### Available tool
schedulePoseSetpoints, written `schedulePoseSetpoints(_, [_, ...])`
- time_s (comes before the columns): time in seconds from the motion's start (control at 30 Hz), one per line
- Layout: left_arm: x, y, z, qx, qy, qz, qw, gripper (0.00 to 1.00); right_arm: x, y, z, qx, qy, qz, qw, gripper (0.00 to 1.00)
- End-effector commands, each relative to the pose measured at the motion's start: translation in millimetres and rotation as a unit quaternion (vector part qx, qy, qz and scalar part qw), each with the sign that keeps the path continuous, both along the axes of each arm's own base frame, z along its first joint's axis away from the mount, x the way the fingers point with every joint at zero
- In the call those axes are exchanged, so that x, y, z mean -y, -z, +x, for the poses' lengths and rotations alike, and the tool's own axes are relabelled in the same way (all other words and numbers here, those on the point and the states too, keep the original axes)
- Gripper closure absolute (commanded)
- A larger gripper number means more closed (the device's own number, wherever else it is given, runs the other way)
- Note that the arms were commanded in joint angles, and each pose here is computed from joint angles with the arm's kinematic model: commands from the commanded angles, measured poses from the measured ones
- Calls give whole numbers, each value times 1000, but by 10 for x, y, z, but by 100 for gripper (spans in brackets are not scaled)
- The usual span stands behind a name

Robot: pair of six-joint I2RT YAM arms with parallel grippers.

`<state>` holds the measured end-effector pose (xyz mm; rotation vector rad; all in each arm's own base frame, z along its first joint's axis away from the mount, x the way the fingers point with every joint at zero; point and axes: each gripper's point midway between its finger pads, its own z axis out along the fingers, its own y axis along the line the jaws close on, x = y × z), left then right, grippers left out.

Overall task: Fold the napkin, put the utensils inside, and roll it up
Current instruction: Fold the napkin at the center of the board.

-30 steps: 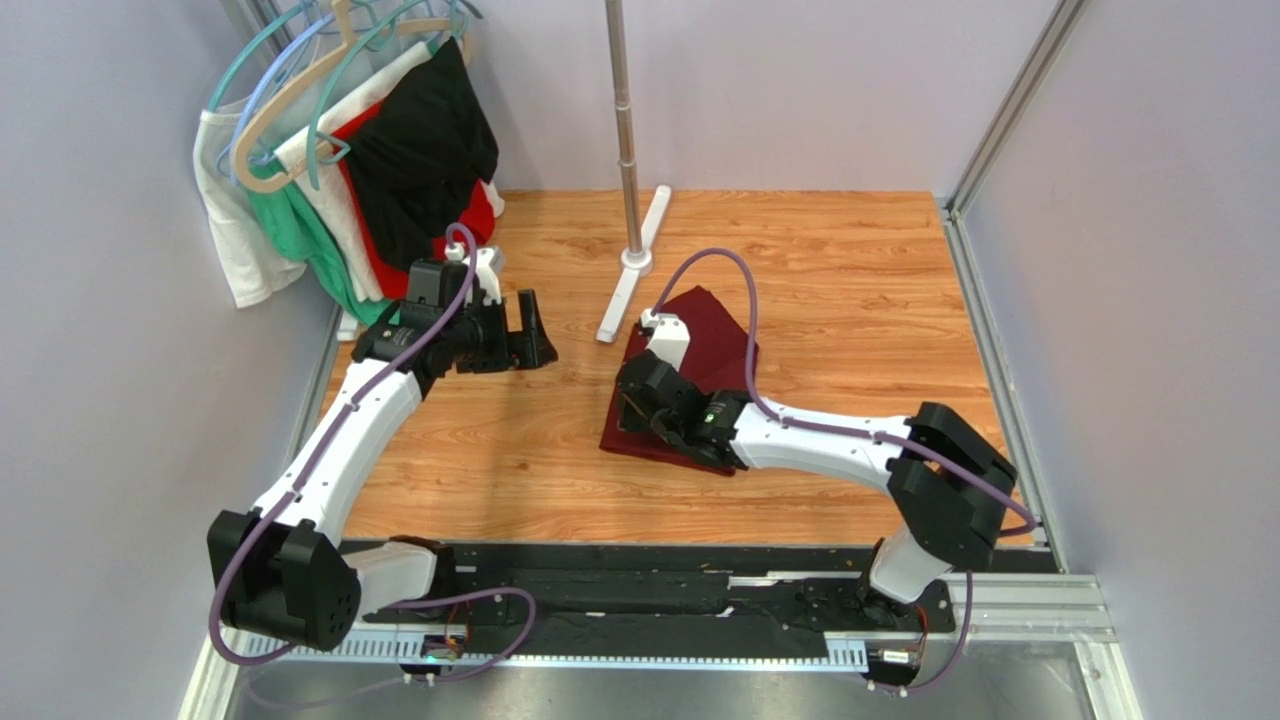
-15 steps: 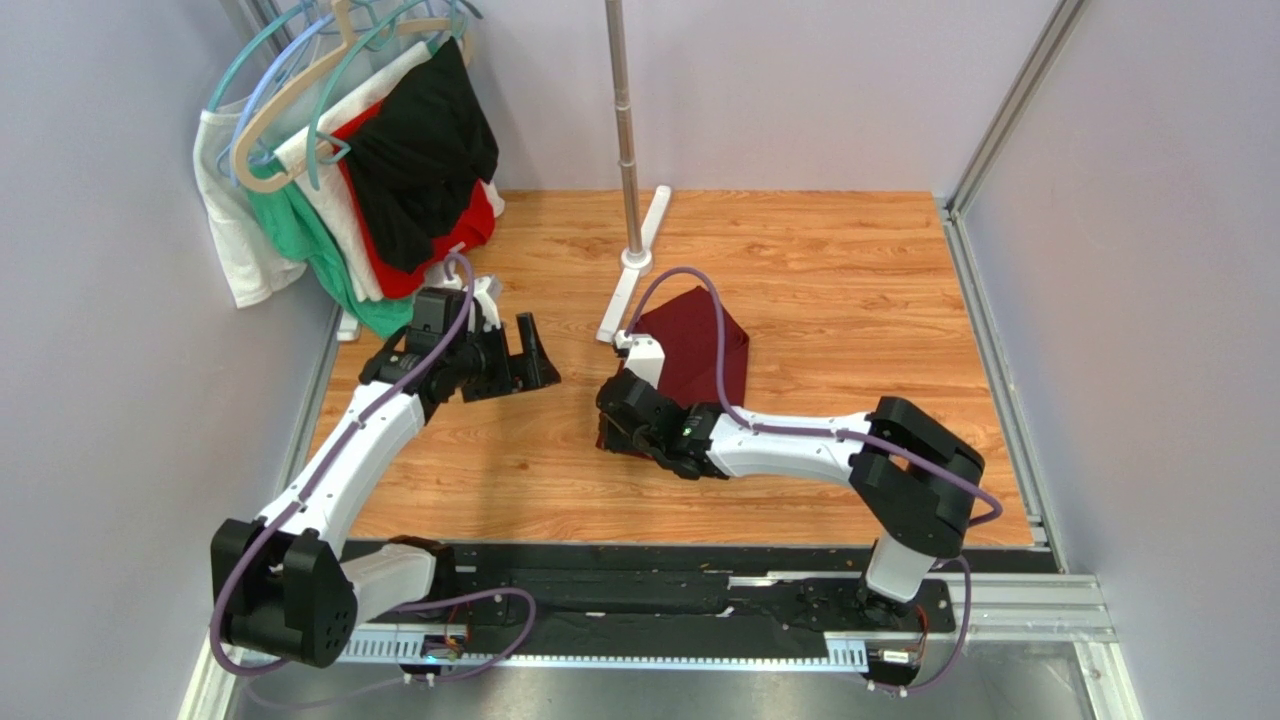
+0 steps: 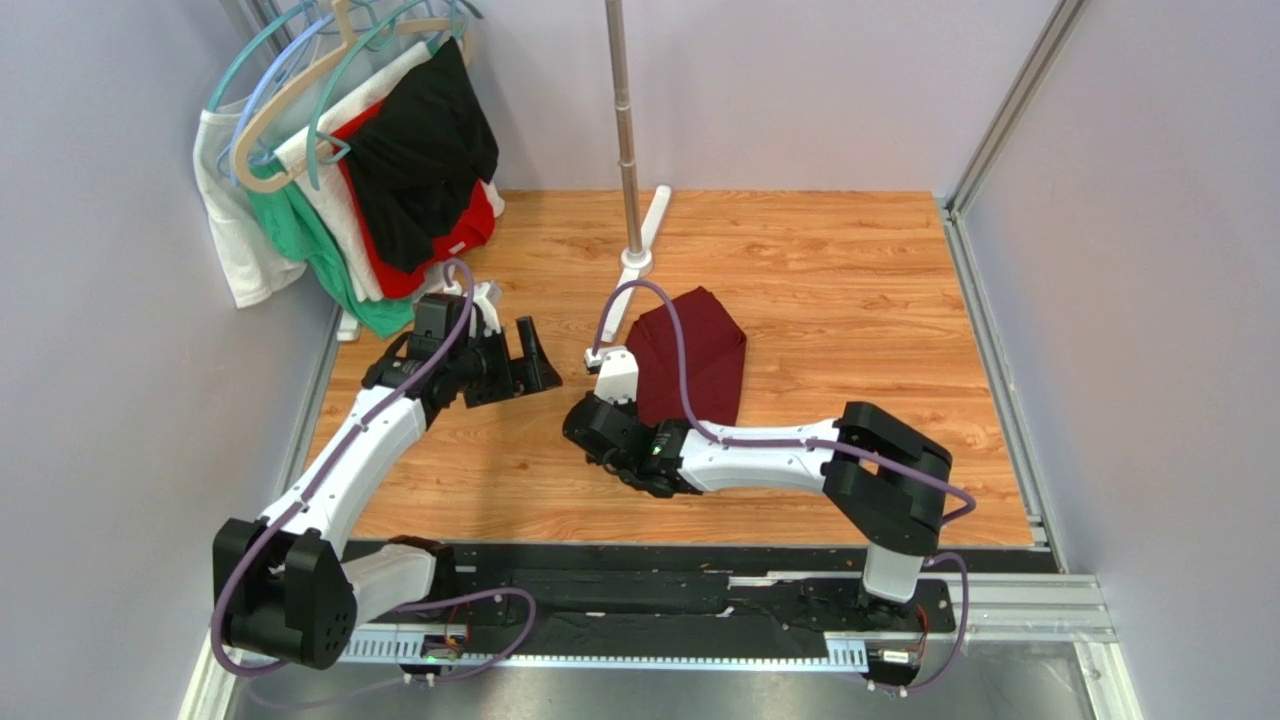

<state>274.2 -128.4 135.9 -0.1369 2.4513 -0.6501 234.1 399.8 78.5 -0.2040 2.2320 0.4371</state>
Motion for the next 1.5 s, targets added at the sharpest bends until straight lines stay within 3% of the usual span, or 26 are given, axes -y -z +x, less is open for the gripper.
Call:
schedulePoseSetpoints(0.0, [17,-109,47,21,-3,-15,1000,1,72,-137,163,57,40,-38,997,100])
schedulePoseSetpoints(0.3, [12,-103,43,21,-3,-13,1000,1,187,-8,202,69,41,-94,992,100])
schedulePoseSetpoints(0.7, [-7,-77,52,18,-6,-7,1000,1,-67,50,121,58,-27,-75,995,100])
schedulePoseSetpoints(0.77, [-8,-68,53,16,-6,-6,1000,1,-74,70,108,54,-31,-78,995,91])
schedulePoseSetpoints(0.8, [-7,-68,54,16,-6,-6,1000,1,-93,63,98,51,-36,-76,995,82])
schedulePoseSetpoints(0.83, [-11,-64,52,15,-6,-5,1000,1,-96,47,94,51,-36,-73,995,68])
schedulePoseSetpoints(1.0, [-32,-67,78,18,-10,2,1000,1,-58,-268,39,63,-49,-43,996,52])
schedulePoseSetpoints(1.23, [50,39,112,8,-2,-18,1000,1,322,-829,-92,79,-40,-10,996,43])
schedulePoseSetpoints(1.47, [345,195,88,10,37,-62,997,2,1171,-652,-56,-20,69,5,997,42])
